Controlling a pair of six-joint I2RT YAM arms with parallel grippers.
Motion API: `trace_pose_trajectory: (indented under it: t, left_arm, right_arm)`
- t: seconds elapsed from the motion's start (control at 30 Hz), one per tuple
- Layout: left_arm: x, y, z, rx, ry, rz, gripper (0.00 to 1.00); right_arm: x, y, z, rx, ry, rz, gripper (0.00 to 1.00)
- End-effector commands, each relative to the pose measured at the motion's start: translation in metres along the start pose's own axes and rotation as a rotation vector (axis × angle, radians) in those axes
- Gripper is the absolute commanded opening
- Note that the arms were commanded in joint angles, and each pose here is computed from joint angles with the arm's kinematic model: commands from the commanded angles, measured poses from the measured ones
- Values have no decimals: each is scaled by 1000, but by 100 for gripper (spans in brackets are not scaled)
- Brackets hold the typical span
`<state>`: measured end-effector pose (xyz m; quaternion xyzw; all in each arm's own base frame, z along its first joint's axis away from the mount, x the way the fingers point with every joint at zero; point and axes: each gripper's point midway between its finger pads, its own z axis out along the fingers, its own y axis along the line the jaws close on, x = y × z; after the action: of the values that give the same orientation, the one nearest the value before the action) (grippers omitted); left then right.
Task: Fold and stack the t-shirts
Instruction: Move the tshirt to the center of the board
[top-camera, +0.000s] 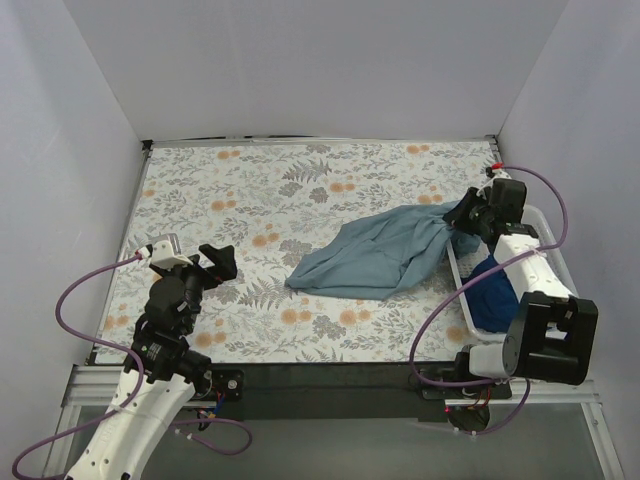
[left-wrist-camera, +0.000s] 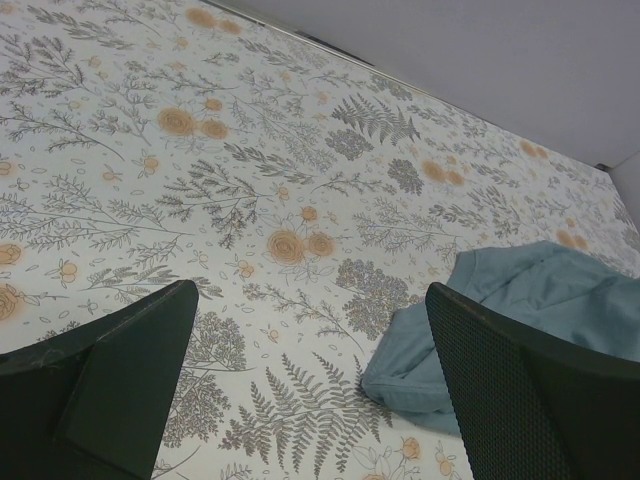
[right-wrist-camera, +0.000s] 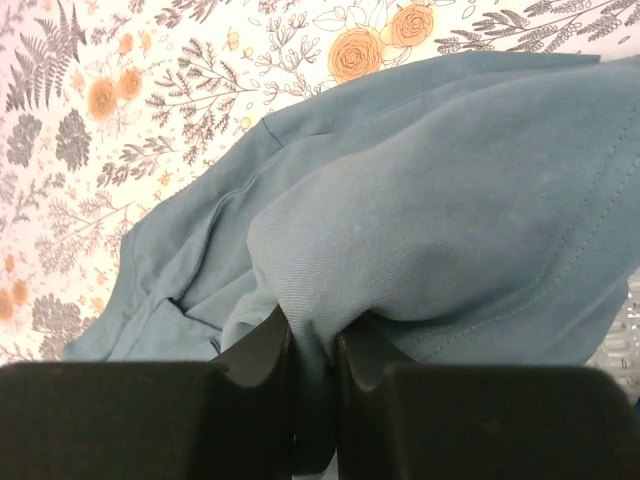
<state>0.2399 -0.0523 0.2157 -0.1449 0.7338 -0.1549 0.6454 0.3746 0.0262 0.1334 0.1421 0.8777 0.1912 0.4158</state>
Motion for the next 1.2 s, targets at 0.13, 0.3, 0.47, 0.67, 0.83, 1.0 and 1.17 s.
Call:
trace_pose_trajectory:
  t: [0.13,0.3,0.47,0.67,0.83,1.0,1.17]
  left_arm:
    - [0,0,2,-1,-6,9,98]
    - [-1,0,2,-1,-8,8,98]
    - [-1,1,2,-9,-9,8,98]
    - [-3,4,2,-21,-20,3,97]
    - [-1,2,1,-17,-5,-15,97]
    - [23,-10,6,2,146,-42,97]
    - [57,-25,12,10,375,-70,97]
  right_arm:
    - [-53,24,-42,73,-126,-116,1]
    - [-65,88,-68,-46,-163,-227,1]
    - [-42,200,-91,-300,-146,-331,1]
    - [11,341,-136,-615,-87,-533,1]
    - [-2,298,-120,-301,-207,-540,1]
    - [-3,176,-81,47,-161,-458,23]
    - [40,126,-68,140,-10,-517,62]
